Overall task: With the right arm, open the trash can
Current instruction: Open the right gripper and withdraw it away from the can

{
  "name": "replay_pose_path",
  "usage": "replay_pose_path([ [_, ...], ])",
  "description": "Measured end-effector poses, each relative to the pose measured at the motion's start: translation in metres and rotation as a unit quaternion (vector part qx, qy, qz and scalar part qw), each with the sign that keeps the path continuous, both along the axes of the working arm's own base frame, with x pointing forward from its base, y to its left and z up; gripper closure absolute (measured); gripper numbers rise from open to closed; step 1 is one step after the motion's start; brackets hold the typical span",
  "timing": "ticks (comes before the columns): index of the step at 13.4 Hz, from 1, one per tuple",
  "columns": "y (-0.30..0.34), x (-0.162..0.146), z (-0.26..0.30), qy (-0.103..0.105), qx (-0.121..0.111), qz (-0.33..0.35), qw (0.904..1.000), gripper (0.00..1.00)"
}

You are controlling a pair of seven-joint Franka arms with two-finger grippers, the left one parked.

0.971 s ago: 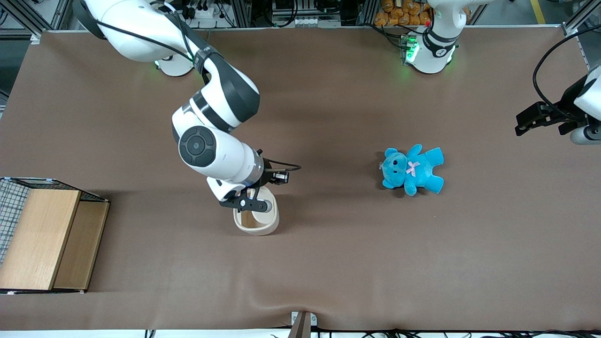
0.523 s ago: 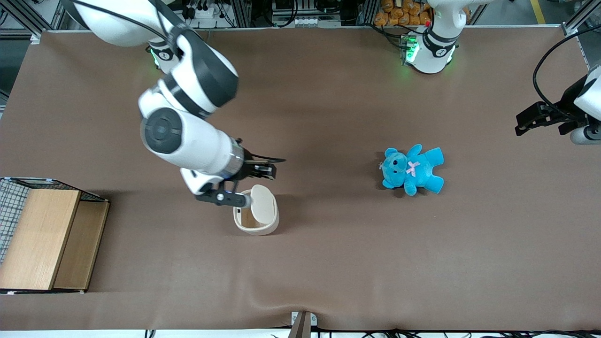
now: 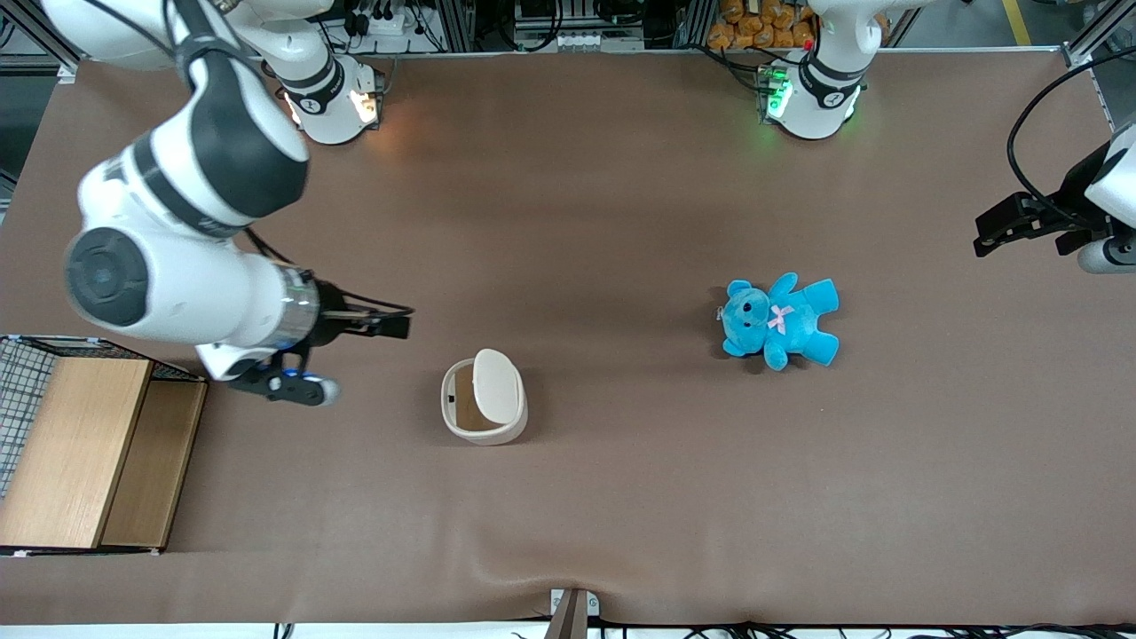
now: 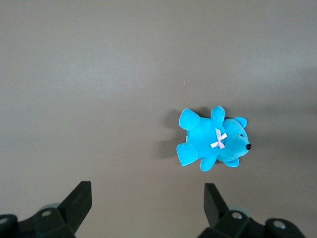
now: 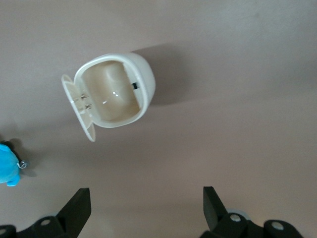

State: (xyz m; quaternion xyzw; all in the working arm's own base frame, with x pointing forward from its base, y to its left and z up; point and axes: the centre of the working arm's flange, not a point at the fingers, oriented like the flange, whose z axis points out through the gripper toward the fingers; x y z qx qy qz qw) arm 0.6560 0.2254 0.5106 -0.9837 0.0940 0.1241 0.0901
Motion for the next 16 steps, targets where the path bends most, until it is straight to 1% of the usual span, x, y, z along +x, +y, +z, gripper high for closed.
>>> replay_pose_path([
  [1,-0.012,0.001,0.003,0.000,-0.003,0.006,1.0000,0.00],
  [3,-0.032,0.001,0.012,-0.005,-0.017,0.011,0.9998,0.00],
  [5,-0.045,0.001,0.023,-0.017,-0.027,0.015,0.9994,0.00],
  [6,-0.052,0.000,0.029,-0.025,-0.029,0.023,0.9990,0.00],
  [8,-0.069,-0.002,0.042,-0.033,-0.029,0.036,0.9984,0.00],
  [10,-0.083,-0.007,0.059,-0.045,-0.034,0.035,0.9978,0.00],
  [13,-0.092,-0.027,0.094,-0.068,-0.058,0.049,0.9948,0.00],
  [16,-0.112,-0.054,0.124,-0.083,-0.078,0.057,0.9919,0.00],
])
